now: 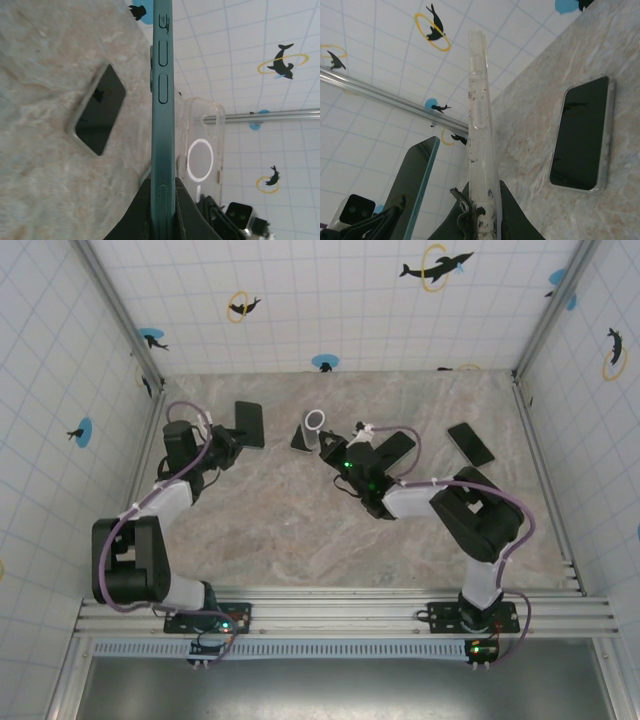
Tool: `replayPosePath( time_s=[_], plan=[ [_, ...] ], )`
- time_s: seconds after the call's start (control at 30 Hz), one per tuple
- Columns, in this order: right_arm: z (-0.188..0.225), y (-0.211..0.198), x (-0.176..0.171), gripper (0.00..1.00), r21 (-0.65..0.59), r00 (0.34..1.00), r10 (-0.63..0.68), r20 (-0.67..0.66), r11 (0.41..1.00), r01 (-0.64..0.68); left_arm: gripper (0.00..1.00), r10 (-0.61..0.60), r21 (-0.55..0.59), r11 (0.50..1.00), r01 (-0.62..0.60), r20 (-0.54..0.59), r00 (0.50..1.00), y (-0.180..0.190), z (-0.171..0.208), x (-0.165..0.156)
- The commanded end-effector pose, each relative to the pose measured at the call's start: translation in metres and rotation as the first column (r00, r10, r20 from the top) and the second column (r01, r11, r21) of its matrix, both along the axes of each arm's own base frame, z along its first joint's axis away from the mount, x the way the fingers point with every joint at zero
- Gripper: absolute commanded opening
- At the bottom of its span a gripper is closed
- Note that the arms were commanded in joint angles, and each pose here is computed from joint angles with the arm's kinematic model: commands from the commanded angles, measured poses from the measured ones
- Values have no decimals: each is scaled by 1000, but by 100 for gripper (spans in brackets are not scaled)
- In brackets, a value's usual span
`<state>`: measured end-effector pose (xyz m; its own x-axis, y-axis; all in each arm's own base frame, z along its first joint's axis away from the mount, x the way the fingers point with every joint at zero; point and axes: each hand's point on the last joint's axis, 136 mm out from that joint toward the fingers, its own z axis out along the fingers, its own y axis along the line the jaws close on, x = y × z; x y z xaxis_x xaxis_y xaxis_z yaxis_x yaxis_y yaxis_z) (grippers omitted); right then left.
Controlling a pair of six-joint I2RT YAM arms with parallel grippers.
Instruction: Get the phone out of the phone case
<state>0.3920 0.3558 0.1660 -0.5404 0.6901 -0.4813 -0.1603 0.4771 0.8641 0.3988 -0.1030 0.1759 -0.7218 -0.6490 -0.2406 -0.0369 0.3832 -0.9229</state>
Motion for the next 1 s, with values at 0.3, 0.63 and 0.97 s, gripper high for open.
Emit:
replayPosePath(
  time_s=[0.3, 0.63, 0.97],
  plan=[
    [-24, 64, 4, 3, -61, 999, -8, -40, 998, 6, 2, -100, 82, 992, 99, 10, 995, 49, -52, 15],
    [-41, 97, -4, 3, -75, 997, 40, -71, 996, -46, 5, -119, 105, 987, 125, -62, 991, 72, -92, 24],
    [-60, 110, -16, 4, -93, 992, 54, -111, 994, -65, 14, -119, 116, 985, 130, -100, 988, 88, -114, 40]
  ],
)
